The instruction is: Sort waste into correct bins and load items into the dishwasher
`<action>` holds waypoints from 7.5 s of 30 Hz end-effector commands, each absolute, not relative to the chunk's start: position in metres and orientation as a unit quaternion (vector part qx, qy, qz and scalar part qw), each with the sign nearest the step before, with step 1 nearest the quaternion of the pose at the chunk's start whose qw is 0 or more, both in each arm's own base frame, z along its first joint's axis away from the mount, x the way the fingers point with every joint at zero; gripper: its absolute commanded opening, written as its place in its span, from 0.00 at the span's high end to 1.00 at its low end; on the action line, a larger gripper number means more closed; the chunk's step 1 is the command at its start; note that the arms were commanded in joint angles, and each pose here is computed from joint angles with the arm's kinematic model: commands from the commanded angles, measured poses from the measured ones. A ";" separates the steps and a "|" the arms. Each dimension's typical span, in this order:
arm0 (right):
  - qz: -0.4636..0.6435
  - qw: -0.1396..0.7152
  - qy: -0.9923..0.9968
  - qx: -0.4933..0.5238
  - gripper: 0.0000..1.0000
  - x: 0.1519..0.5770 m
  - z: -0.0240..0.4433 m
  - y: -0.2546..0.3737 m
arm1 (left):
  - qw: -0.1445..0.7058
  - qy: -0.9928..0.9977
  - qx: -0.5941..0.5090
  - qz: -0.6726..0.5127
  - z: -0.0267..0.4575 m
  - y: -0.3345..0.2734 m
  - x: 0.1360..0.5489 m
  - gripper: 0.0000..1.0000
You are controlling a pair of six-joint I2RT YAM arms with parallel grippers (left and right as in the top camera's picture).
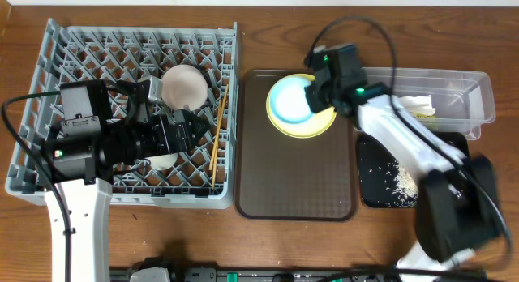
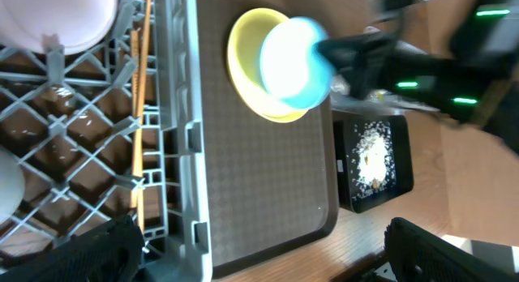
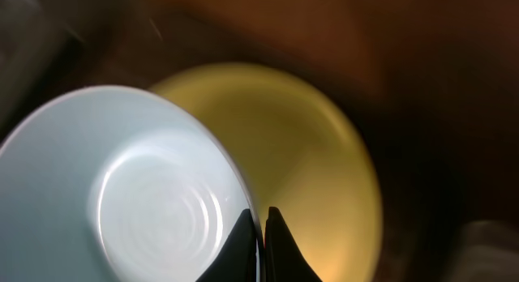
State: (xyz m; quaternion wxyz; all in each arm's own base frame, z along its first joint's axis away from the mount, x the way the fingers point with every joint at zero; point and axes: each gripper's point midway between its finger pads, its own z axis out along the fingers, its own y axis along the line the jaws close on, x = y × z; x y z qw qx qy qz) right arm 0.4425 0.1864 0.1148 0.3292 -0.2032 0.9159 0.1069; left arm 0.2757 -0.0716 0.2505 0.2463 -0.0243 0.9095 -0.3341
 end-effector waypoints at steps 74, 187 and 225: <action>-0.053 0.408 0.911 -0.031 0.01 0.378 0.266 0.044 | 0.284 0.783 -0.066 0.550 0.191 0.047 0.360 0.93; -0.068 0.388 0.919 0.003 0.01 0.374 0.260 0.014 | 0.204 0.967 -0.101 -0.109 0.141 -0.074 0.315 0.73; -0.068 0.388 0.919 0.003 0.01 0.374 0.260 0.014 | 0.249 0.953 0.096 -0.143 0.047 -0.282 0.380 0.83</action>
